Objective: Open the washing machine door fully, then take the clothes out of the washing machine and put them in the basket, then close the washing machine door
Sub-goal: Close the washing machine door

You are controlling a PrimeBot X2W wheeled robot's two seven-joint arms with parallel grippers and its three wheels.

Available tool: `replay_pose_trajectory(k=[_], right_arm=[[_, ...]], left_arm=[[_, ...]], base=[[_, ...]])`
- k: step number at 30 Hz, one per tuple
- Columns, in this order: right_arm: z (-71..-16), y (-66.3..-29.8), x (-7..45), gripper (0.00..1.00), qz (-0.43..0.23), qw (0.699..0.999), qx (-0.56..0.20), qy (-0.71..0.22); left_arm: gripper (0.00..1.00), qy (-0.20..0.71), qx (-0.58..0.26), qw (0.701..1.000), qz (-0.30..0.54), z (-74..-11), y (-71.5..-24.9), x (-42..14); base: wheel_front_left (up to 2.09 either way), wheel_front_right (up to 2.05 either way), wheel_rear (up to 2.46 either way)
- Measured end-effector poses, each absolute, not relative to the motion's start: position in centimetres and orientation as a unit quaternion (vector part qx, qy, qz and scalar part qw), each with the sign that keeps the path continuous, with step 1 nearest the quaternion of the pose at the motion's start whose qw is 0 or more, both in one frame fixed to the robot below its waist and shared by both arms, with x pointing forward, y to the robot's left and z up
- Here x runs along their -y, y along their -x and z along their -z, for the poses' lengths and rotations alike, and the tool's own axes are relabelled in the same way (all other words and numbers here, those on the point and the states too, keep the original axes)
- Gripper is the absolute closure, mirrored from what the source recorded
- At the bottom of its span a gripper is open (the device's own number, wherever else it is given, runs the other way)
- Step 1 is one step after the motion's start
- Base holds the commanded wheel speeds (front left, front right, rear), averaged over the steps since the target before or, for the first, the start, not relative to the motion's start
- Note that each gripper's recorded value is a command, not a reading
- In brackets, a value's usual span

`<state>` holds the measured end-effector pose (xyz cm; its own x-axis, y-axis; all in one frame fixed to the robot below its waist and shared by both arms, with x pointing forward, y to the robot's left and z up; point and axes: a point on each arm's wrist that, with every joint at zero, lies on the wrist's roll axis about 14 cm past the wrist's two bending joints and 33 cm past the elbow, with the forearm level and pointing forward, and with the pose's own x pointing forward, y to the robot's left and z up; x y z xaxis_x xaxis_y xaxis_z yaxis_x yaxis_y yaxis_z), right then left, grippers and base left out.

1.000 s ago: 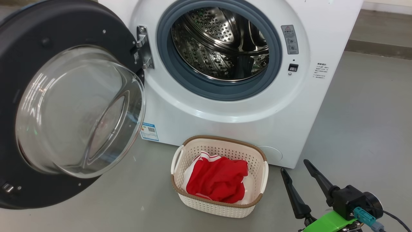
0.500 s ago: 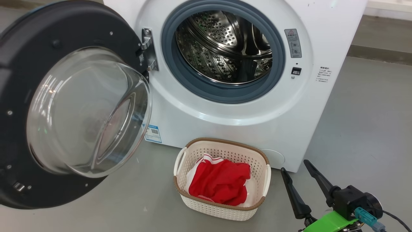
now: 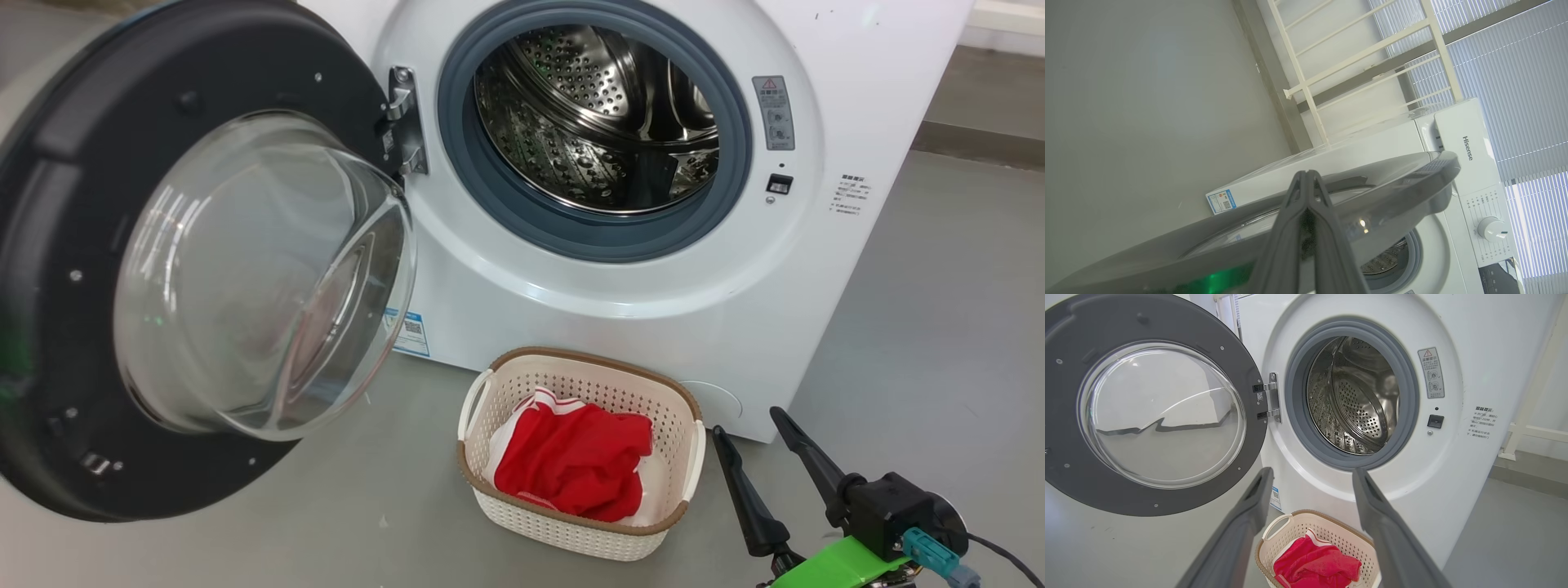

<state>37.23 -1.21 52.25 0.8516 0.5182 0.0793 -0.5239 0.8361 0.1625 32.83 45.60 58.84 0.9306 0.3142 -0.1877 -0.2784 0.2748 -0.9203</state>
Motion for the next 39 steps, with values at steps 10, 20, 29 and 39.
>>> replay_pose_trajectory(k=[10, 20, 29, 39], right_arm=[[-52.0, -37.2, 0.7, 0.0, -0.278, 0.955, 0.015, -0.097], [-51.4, -37.0, 0.0, 0.0, -0.286, 0.952, 0.007, -0.105], [-51.0, -36.7, -0.1, 0.0, -0.286, 0.951, 0.001, -0.115], [-50.9, -36.7, 0.3, 0.0, -0.281, 0.953, 0.002, -0.116]], left_arm=[[1.0, 0.598, 0.023, 0.789, -0.135, -59.0, -33.2, -43.3], [1.0, 0.626, 0.041, 0.774, -0.092, -59.6, -32.7, -41.4], [1.0, 0.617, 0.056, 0.781, -0.075, -60.2, -32.1, -39.5], [1.0, 0.616, 0.04, 0.786, -0.042, -60.0, -32.2, -35.6]], base=[[0.0, 0.0, 0.0], [0.0, 0.0, 0.0], [0.0, 0.0, 0.0], [0.0, 0.0, 0.0]])
